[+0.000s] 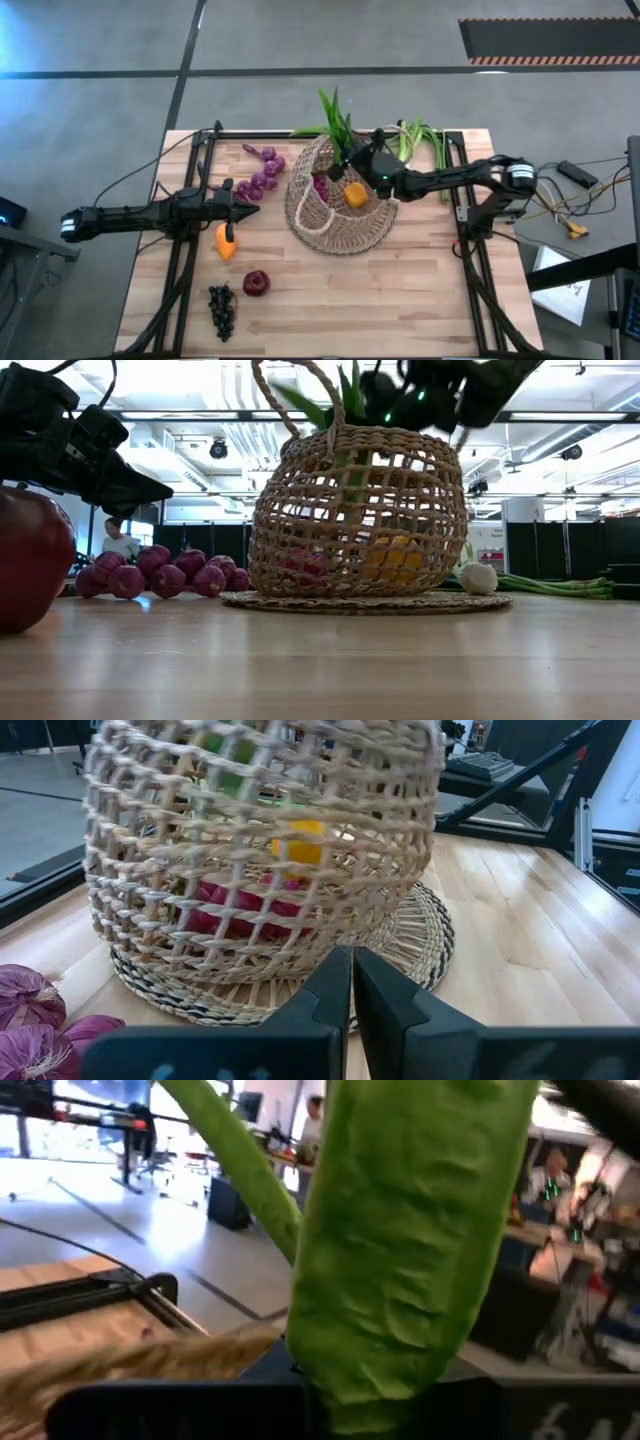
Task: Build produce basket
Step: Put the aloe vera into the basket
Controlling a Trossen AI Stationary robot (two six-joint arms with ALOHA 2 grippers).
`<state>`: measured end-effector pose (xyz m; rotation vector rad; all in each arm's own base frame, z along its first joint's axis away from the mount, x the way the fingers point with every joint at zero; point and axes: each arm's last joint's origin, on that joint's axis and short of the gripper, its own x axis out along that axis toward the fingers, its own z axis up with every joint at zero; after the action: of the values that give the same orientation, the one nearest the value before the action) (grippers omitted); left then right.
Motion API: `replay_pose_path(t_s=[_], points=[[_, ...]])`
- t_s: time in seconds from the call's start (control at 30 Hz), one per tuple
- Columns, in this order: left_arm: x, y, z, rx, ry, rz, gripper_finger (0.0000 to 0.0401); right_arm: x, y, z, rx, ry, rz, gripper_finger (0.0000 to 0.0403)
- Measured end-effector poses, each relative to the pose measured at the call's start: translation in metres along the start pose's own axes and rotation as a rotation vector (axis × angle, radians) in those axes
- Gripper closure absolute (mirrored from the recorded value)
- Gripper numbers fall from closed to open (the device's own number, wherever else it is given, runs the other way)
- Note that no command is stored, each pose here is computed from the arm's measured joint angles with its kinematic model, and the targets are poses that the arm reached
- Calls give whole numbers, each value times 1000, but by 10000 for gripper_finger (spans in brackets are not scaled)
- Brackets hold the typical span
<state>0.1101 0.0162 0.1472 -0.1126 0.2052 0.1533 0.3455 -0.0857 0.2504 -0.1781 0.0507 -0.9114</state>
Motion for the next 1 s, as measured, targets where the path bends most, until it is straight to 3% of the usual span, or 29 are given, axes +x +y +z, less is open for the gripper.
replay_pose_path(t_s=[0.3, 0.7, 0.87, 1.0], points=[[0, 0, 0, 0, 0, 0, 401, 8, 11, -37, 39, 141, 1, 336], [0, 0, 0, 0, -1, 0, 401, 4, 11, -50, 70, 284, 72, 203], [0, 0, 0, 0, 0, 0, 401, -6, 3, -37, 60, 337, 87, 168], [0, 0, 0, 0, -1, 0, 401, -15, -9, -11, 78, 417, 136, 149]])
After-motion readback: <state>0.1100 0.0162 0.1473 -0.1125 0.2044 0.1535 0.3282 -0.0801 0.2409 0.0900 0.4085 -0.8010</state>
